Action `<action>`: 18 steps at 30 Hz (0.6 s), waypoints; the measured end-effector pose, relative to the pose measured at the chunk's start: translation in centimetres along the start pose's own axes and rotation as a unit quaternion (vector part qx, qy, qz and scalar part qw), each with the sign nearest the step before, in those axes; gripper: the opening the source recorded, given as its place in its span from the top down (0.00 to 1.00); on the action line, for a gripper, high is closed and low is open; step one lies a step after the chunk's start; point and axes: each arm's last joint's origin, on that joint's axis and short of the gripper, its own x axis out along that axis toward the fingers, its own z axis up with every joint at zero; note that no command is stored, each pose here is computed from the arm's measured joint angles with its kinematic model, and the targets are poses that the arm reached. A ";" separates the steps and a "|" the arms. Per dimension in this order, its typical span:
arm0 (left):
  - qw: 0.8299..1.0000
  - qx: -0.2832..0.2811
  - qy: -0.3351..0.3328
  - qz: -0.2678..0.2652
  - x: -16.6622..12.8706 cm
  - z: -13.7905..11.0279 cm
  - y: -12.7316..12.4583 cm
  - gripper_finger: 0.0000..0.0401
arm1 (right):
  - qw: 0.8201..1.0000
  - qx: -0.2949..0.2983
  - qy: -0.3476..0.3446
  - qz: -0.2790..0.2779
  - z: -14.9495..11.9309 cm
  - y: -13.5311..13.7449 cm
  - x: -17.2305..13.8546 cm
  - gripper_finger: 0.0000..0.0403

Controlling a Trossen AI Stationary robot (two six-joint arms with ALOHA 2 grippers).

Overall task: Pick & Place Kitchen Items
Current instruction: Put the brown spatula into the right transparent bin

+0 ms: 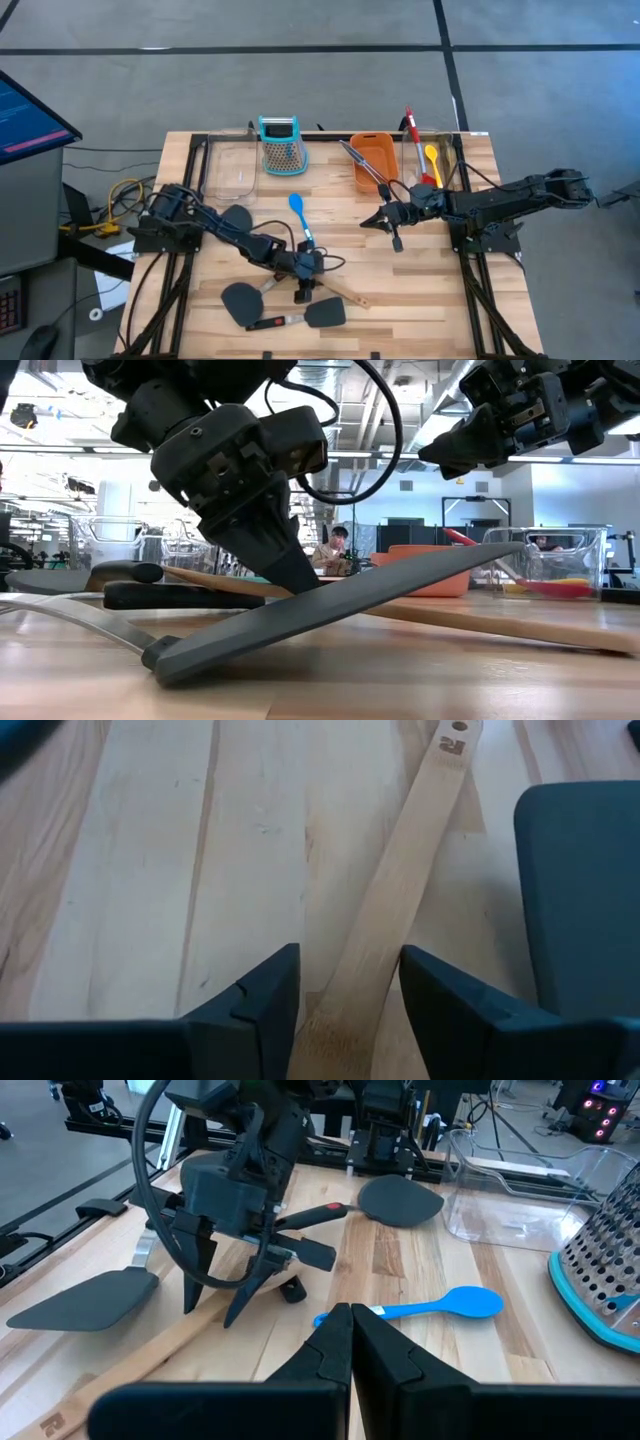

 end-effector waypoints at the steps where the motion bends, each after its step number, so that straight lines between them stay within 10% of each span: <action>1: 1.000 -0.005 0.004 0.001 0.0 -0.1 0.0 0.61 | 1.000 0.000 0.000 0.000 0.0 0.0 0.0 1.00; 18: 0.999 0.017 -0.030 -0.011 -2.3 1.4 -0.2 0.62 | 1.000 0.000 0.001 0.000 0.0 0.0 0.0 1.00</action>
